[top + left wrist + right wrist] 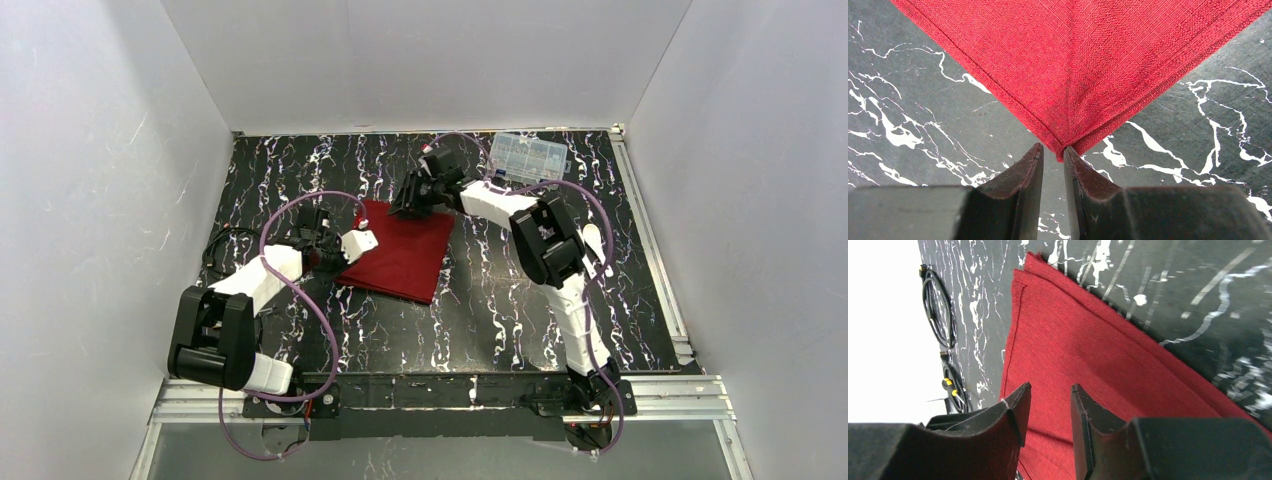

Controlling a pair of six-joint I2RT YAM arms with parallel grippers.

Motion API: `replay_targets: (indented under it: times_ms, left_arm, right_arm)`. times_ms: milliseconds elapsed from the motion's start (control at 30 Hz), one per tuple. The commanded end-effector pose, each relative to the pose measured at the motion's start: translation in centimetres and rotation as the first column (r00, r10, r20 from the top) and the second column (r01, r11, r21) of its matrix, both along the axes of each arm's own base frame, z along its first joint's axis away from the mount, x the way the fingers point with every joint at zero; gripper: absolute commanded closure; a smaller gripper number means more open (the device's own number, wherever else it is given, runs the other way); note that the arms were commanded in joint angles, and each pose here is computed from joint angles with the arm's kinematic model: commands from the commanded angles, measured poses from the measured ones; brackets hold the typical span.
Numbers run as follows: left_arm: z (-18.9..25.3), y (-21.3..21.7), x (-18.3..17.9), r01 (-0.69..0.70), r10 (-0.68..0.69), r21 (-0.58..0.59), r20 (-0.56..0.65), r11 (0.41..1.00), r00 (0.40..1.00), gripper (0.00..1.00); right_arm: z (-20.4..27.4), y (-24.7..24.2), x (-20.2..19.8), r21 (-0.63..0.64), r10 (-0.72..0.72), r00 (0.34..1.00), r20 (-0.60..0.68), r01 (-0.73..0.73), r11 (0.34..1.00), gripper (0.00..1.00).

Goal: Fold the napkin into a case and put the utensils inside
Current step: Smooth out the upper triangle-folded napkin at the center of the board.

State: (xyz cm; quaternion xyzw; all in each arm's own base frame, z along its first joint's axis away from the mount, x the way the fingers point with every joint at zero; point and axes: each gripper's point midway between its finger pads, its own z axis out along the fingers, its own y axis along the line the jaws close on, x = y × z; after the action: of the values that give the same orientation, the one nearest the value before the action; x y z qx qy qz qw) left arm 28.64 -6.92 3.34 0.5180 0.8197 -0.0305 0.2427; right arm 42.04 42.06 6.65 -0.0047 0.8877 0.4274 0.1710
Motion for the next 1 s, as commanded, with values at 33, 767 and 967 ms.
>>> replay_targets:
  times_ms: [33, 767, 967]
  left_arm:
    - [0.4, 0.1, -0.1, 0.016, -0.016, 0.017, 0.025, 1.0, 1.0, 0.79]
    - [-1.8, 1.2, -0.7, 0.039, -0.042, 0.115, 0.02, 0.993, 0.999, 0.76]
    - [-2.1, 1.3, -0.8, 0.039, -0.041, 0.122, 0.016, 0.992, 0.999, 0.75]
  right_arm:
    - [-0.2, 3.2, -0.1, -0.014, 0.029, 0.999, 0.021, -0.028, 0.999, 0.56]
    - [3.7, -1.8, -12.0, 0.053, 0.153, 0.988, -0.023, -0.152, 0.987, 0.51]
    - [3.6, -4.9, -12.4, -0.013, 0.133, 0.991, -0.001, -0.133, 0.991, 0.45]
